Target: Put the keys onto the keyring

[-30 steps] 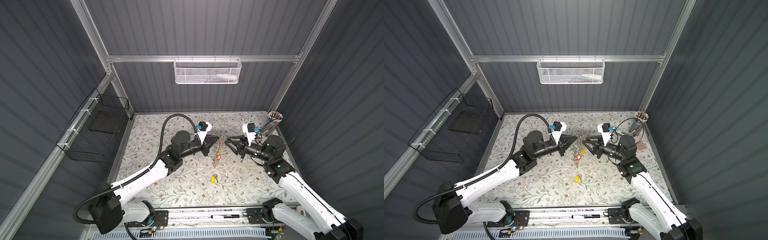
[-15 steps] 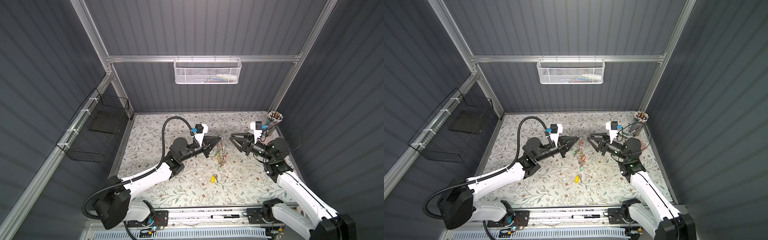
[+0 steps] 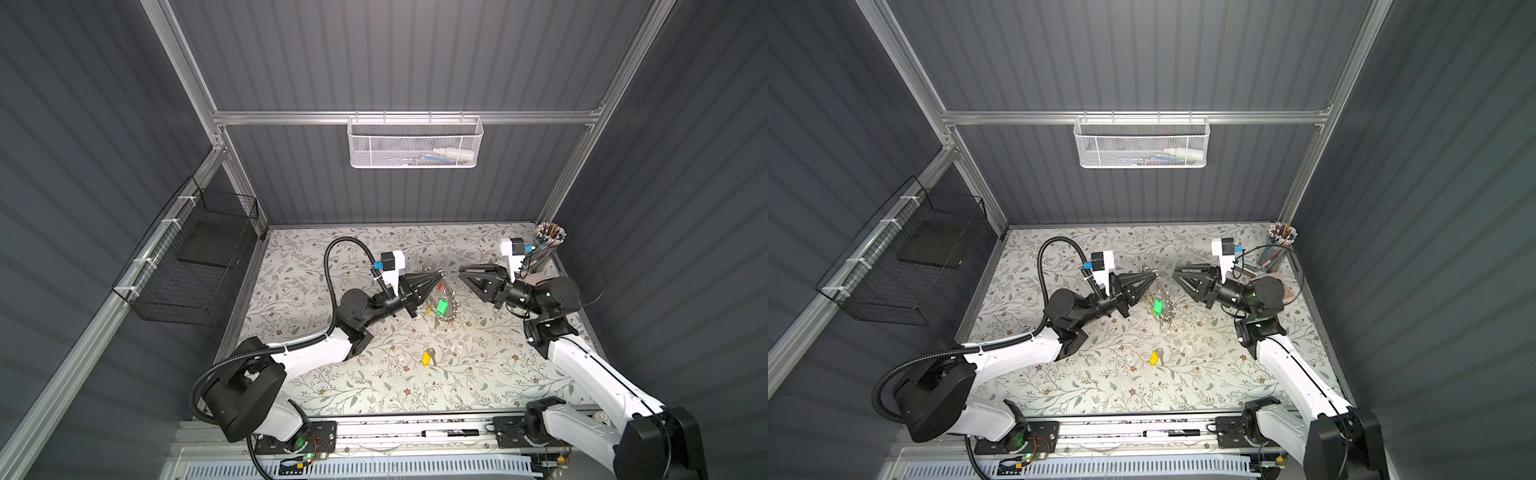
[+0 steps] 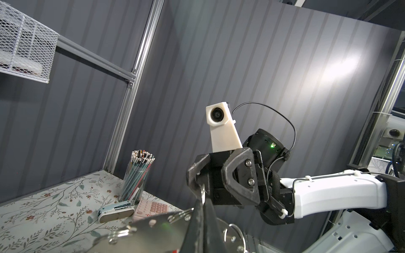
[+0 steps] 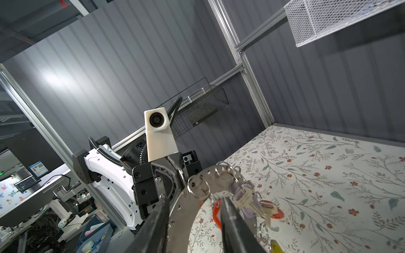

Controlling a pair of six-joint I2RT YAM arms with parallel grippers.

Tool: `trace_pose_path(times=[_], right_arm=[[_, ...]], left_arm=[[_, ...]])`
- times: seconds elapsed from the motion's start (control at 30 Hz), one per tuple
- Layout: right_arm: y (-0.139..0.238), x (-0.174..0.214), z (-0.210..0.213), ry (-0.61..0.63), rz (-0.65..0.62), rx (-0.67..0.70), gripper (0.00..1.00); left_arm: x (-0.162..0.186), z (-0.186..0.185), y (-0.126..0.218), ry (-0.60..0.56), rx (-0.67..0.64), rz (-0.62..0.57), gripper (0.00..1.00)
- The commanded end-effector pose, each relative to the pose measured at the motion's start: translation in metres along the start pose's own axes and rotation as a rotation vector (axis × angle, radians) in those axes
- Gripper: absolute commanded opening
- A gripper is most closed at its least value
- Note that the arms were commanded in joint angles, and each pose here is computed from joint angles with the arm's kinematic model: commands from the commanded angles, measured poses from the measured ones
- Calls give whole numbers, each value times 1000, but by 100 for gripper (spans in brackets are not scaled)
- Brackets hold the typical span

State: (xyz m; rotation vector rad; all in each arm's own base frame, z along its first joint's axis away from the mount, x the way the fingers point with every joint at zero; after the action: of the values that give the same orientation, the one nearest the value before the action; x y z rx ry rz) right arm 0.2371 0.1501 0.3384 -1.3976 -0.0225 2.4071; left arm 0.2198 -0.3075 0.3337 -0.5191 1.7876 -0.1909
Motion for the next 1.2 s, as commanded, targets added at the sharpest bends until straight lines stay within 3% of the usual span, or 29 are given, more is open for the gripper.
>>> trace_pose_path(times=[0.0, 0.2, 0.97, 1.17], right_arm=[[-7, -10, 14, 37, 7, -66, 36], [-14, -9, 14, 32, 28, -91, 28], [-25, 8, -4, -33, 82, -90, 16], [-25, 8, -3, -36, 78, -97, 5]], left_arm=[[-18, -13, -1, -30, 62, -100, 0], [-11, -9, -2, -33, 44, -82, 0], [-9, -6, -5, -45, 43, -77, 0], [-6, -4, -7, -44, 40, -67, 0]])
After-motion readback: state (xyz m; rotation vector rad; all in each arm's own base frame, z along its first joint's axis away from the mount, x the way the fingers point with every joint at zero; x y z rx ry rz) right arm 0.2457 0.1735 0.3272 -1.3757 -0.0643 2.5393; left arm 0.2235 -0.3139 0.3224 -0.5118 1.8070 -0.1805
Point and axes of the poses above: each gripper's point midway between its finger pads, its own y axis back along the fingers, its own z axis along the line the jaws close on, x = y × z, the point moved 6 cm from there along y, back along the fingers, and after that the axes turned 2 degrees about -y, right-handed, at the moved point
